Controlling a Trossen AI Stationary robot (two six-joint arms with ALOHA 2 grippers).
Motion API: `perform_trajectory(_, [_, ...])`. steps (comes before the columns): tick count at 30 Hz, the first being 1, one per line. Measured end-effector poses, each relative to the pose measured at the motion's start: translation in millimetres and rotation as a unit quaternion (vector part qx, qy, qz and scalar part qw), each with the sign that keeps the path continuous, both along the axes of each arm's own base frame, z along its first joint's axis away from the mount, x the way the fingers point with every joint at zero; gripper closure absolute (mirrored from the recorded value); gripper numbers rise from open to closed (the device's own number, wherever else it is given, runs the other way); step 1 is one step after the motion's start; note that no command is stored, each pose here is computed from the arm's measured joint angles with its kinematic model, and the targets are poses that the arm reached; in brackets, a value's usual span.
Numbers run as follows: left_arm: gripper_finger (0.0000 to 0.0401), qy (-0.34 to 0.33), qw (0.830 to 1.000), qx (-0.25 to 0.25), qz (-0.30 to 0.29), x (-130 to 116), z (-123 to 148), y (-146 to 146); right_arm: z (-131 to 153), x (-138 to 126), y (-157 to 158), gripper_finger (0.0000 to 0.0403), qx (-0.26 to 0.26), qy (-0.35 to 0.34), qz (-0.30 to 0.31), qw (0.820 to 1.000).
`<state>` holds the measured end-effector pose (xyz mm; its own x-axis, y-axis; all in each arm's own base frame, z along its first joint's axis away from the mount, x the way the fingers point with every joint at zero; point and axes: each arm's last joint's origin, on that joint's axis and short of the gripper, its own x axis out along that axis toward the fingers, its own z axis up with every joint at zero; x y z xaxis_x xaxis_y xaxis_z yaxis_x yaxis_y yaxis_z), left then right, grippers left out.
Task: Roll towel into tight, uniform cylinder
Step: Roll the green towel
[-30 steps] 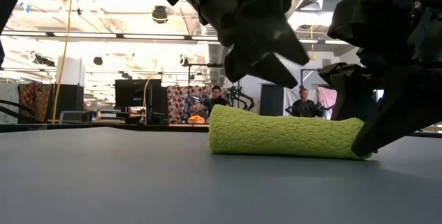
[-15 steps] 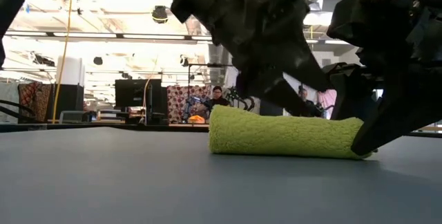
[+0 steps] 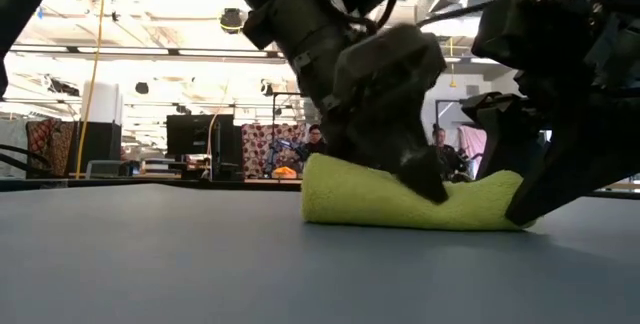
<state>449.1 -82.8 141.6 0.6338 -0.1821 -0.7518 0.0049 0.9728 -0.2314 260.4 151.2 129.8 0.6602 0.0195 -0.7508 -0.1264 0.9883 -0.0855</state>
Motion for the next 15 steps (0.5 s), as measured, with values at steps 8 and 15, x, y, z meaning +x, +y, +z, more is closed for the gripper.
perform_trajectory(8, [0.0117,0.027,0.999,-0.020,0.003,-1.5,-9.1,-2.0,-0.1,-0.2,-0.1,0.0189,0.001,0.001,-0.002,1.000])
perform_trajectory(15, [0.0129,0.040,0.998,-0.038,-0.020,-3.4,-10.0,-2.8,-0.2,0.6,-1.5,0.0189,0.001,0.001,-0.005,1.000])
